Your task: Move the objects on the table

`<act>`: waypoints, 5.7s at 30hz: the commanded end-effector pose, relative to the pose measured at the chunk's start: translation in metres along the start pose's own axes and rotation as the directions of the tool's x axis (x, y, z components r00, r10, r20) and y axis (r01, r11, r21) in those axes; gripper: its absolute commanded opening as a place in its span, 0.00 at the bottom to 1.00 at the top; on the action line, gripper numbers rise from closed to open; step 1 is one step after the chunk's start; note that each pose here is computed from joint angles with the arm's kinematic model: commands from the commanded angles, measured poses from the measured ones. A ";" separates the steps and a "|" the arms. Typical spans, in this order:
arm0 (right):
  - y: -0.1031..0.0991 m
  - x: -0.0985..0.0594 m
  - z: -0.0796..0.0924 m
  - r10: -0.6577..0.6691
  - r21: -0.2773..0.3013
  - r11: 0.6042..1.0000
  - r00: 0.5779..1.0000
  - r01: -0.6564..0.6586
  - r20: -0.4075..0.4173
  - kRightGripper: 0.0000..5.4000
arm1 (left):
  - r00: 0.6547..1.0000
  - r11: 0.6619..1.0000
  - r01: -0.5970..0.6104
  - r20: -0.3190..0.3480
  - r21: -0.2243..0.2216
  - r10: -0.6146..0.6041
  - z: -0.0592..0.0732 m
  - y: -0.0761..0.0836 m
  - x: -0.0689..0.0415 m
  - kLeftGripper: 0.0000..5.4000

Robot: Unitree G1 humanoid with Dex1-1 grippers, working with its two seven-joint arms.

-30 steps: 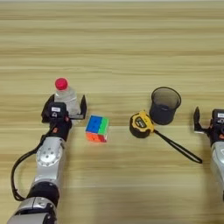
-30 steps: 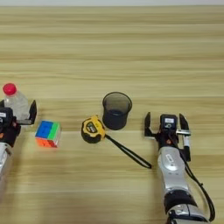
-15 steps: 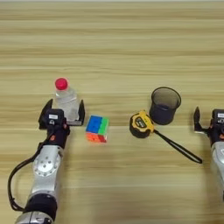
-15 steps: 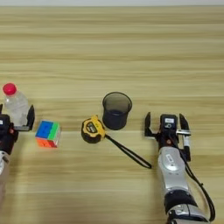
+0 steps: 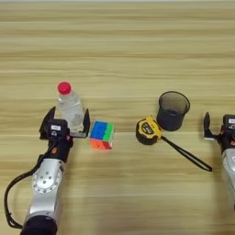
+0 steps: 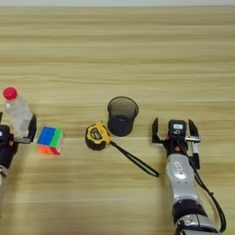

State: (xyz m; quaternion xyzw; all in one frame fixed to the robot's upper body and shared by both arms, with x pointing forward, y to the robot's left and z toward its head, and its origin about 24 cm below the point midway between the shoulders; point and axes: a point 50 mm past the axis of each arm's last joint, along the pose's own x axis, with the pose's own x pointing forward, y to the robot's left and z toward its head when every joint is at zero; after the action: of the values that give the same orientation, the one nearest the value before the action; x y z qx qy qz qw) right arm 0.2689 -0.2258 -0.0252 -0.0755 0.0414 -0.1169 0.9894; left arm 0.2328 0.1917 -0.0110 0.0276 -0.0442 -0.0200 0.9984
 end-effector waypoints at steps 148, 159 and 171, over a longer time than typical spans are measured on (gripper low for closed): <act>0.172 -0.058 0.068 0.629 0.046 0.751 0.734 -0.659 0.255 1.00 | 0.995 0.995 -0.092 -0.044 -0.028 0.091 -0.015 0.010 -0.018 1.00; 0.197 -0.070 0.065 0.717 0.072 0.659 0.654 -0.749 0.241 1.00 | 0.994 0.995 -0.098 -0.045 -0.030 0.096 -0.016 0.010 -0.017 1.00; 0.216 -0.077 0.066 0.781 0.116 0.568 0.578 -0.815 0.237 1.00 | 0.994 0.994 -0.105 -0.043 -0.025 0.104 -0.016 0.011 -0.017 1.00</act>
State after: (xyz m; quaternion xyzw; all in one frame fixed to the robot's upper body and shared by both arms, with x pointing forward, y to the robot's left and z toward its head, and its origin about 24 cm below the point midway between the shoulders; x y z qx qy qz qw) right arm 0.2548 -0.0305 -0.0043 -0.0212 -0.0061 0.3246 0.9456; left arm 0.2166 0.2052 -0.0281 0.0091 -0.0228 0.0339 0.9991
